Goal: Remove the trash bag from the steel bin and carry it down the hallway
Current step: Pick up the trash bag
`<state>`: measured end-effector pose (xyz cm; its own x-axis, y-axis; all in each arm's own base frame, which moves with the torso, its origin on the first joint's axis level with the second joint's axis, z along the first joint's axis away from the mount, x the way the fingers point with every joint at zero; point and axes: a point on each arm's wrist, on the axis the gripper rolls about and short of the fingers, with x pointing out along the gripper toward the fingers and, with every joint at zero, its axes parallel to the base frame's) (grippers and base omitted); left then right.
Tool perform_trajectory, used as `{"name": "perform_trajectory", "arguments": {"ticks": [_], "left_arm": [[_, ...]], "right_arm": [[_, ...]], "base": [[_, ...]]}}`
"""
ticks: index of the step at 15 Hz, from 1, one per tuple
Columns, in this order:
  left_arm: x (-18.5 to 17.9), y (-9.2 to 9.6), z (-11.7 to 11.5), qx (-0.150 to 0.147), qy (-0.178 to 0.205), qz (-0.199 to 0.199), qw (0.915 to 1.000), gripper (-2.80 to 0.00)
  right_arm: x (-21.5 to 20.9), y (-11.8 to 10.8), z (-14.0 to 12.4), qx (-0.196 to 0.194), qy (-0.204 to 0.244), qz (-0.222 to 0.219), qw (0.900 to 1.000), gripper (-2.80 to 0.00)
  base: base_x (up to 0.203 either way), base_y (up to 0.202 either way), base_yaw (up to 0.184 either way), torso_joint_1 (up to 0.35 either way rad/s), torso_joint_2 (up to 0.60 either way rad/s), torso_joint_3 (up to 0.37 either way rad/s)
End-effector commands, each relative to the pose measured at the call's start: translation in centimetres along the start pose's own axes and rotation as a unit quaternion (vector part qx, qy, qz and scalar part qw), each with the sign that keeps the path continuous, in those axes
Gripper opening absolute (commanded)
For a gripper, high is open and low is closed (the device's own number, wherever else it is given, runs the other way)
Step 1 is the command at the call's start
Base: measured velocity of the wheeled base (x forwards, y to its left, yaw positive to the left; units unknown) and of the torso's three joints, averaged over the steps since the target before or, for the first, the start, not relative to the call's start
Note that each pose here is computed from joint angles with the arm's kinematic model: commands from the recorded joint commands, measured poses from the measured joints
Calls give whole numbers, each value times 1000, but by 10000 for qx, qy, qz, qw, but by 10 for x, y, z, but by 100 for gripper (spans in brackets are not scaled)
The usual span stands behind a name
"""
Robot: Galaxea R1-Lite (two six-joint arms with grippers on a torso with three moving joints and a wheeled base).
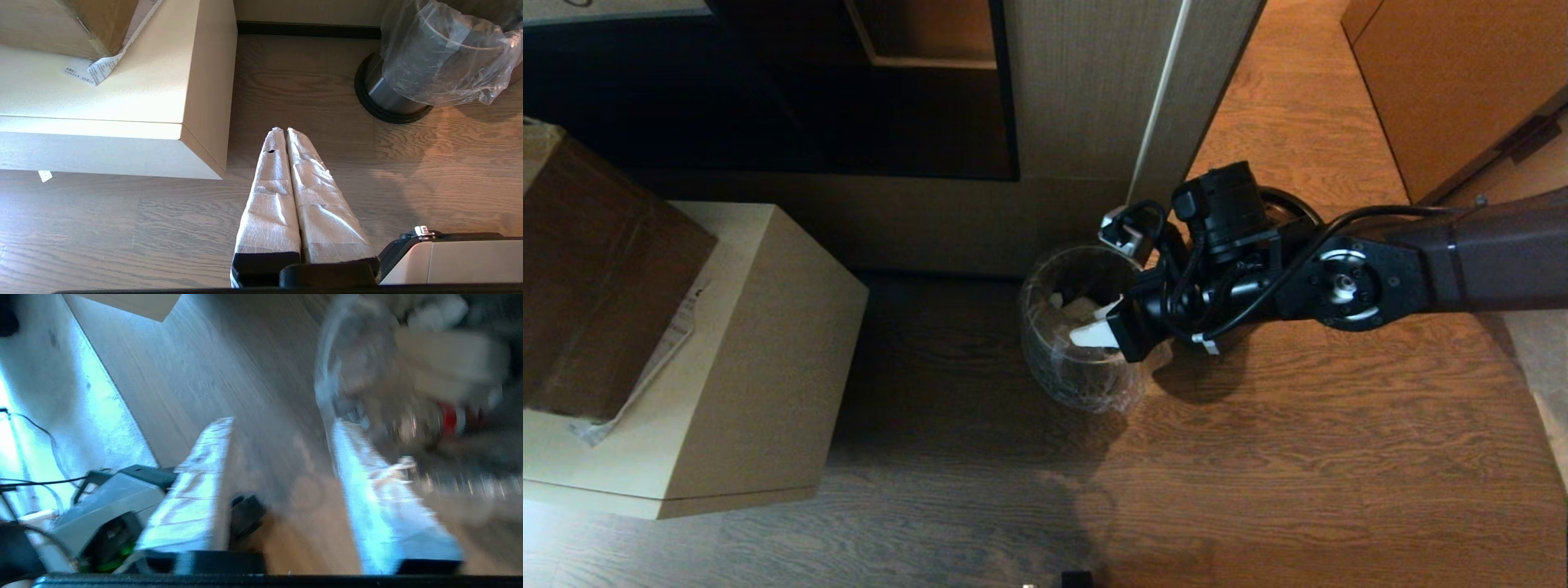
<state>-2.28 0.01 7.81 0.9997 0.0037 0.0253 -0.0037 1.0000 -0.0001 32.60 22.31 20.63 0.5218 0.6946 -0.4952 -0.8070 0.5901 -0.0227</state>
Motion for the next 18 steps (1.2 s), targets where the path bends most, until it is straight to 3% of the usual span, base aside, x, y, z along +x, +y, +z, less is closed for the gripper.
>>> {"name": "perform_trajectory", "arguments": {"ticks": [1,4,7,10,18], "left_arm": [[1,0,-3,0,55,5,10000,-280],[1,0,-3,0,58,5,10000,-280],[1,0,-3,0,53,5,10000,-280],[1,0,-3,0,53,5,10000,-280],[1,0,-3,0,50,5,10000,-280]], "right_arm": [[16,0,-8,-3,131,70,9999,0],[35,-3,-16,-56,138,69,9999,0],[55,-9,-22,-381,184,39,9991,0],[75,-16,-26,-494,-33,-38,9988,0],[99,-51,-36,-595,-242,-367,9973,0]], "base": [[0,0,0,0,0,0],[0,0,0,0,0,0],[0,0,0,0,0,0],[0,0,0,0,0,0],[0,0,0,0,0,0]]}}
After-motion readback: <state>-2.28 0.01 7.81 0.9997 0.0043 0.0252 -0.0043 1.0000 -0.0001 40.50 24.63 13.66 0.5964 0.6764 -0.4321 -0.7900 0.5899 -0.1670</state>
